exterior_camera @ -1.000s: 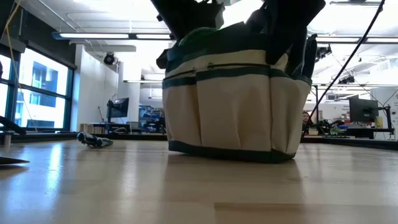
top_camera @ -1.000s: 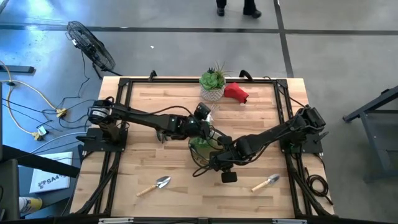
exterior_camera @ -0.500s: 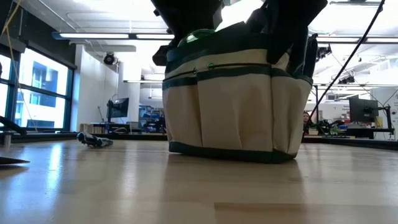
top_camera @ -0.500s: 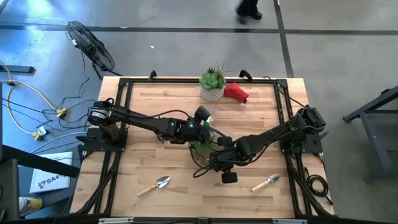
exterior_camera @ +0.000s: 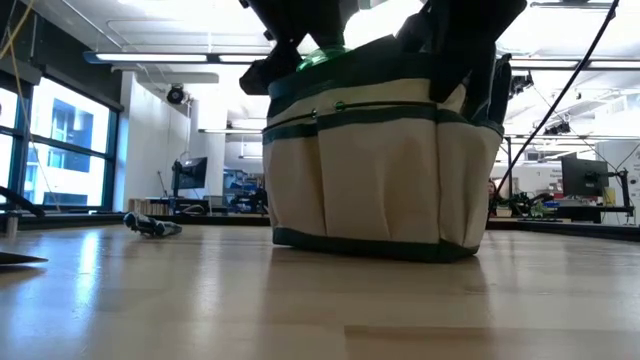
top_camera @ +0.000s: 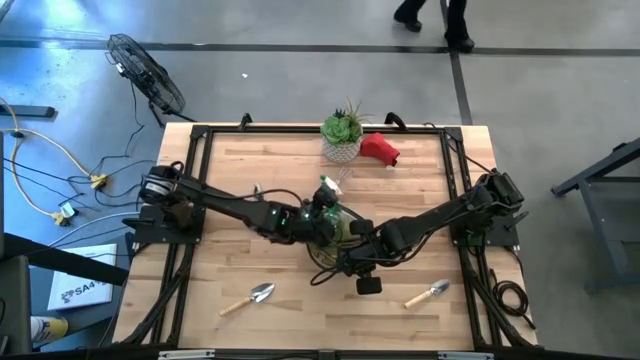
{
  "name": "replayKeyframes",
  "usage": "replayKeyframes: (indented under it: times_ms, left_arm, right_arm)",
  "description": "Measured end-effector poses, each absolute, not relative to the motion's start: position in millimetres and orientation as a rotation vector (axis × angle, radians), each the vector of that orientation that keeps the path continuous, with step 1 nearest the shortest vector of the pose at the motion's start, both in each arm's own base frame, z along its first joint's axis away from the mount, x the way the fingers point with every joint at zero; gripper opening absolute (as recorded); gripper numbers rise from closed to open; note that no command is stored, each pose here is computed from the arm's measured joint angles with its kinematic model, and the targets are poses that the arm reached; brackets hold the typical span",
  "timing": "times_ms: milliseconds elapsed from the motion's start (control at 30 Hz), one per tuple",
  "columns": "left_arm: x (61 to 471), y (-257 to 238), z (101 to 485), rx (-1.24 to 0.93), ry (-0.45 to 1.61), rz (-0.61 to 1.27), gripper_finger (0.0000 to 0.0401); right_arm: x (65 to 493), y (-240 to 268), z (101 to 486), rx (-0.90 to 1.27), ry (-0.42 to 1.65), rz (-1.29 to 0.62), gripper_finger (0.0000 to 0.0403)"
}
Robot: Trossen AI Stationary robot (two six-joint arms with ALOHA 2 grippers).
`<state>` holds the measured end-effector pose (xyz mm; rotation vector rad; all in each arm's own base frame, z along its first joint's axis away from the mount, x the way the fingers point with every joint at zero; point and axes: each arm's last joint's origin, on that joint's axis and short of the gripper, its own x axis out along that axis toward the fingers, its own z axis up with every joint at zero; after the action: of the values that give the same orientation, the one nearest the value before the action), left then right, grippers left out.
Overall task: Pick & Place Garden tools in Gardening bag
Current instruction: Put the green spray bottle into the gardening bag
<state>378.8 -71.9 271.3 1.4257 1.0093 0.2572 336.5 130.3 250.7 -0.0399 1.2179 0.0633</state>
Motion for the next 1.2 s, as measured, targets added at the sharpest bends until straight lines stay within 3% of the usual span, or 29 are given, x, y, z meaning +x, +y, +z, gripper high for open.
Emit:
replayKeyframes:
  times_ms: [533, 800, 1033, 1200]
  left_arm:
    - [371, -108, 270, 1.438, 0.914, 0.11, 0.0223]
    - [367, -120, 280, 1.501, 0.92, 0.22, 0.0223]
    - [364, -126, 322, 1.447, 0.849, 0.373, 0.0223]
    - [338, -113, 378, 1.217, 0.687, 0.491, 0.0223]
  right_arm:
    - [337, 128, 251, -0.036, 1.219, 0.058, 0.0003]
    - [337, 128, 251, -0.033, 1.221, 0.061, 0.0003]
    - [338, 128, 252, -0.028, 1.211, 0.065, 0.0003]
    - [337, 128, 251, -0.019, 1.229, 0.076, 0.0003]
